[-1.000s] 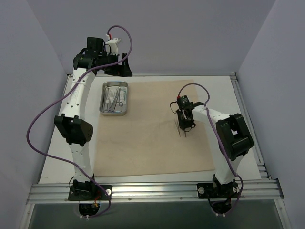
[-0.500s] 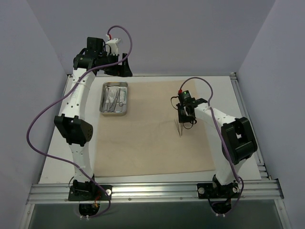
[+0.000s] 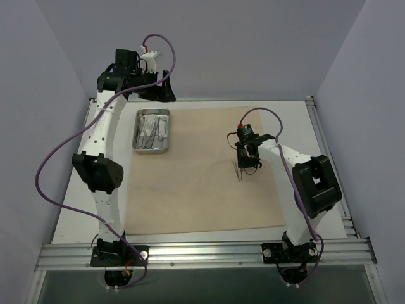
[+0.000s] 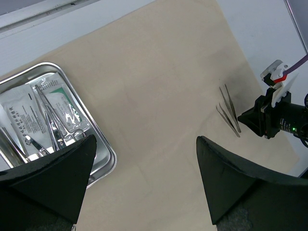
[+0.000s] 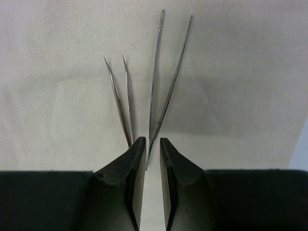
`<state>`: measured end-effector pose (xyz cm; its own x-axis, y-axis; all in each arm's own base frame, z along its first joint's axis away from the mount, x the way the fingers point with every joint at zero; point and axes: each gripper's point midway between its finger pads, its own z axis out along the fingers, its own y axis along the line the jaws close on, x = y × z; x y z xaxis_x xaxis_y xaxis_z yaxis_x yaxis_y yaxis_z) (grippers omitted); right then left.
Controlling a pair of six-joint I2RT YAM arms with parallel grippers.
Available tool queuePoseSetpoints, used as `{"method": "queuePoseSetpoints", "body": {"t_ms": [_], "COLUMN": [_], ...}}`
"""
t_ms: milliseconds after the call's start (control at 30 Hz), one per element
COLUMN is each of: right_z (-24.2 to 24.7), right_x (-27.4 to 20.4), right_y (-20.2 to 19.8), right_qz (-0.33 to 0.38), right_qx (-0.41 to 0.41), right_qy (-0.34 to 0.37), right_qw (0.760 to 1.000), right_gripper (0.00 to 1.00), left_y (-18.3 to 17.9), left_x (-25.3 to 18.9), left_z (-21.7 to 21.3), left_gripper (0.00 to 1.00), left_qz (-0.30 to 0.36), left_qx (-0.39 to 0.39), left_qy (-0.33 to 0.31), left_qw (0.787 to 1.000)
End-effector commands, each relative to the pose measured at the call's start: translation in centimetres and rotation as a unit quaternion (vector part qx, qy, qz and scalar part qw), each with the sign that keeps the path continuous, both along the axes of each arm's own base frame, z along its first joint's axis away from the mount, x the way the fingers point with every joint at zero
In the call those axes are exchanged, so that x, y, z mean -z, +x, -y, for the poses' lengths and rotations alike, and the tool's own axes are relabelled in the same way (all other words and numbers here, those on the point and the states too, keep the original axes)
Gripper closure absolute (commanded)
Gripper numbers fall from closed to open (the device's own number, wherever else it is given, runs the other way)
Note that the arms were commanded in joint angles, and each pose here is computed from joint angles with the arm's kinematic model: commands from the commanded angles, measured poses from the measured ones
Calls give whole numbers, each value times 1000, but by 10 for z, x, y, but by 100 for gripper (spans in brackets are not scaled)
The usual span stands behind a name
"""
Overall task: Open and lay out the surgical kit
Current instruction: Place the medical item in the surgical kit.
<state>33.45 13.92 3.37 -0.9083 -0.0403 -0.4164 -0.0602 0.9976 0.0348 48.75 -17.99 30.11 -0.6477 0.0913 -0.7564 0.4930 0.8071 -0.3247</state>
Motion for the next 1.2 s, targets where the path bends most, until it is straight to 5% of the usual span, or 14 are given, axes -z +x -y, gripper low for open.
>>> {"method": "queuePoseSetpoints", "body": {"t_ms": [0,1167], "right_z": [2,6], "right_x": [1,14], "right_y": [-4,-29], "right_qz": [-7,-37], "right_qx": [13,24], "right_qy": [6,8], "right_qw": [1000,999], "right_gripper": [85,89], "left_y": [-8,-7], "left_x": [-28,-26], "left_z": [-3,-4], "left_gripper": [6,6], "left_qz": [35,33], "left_qx": [2,3], "left_qy": [-3,-3], "left_qw": [999,999]}}
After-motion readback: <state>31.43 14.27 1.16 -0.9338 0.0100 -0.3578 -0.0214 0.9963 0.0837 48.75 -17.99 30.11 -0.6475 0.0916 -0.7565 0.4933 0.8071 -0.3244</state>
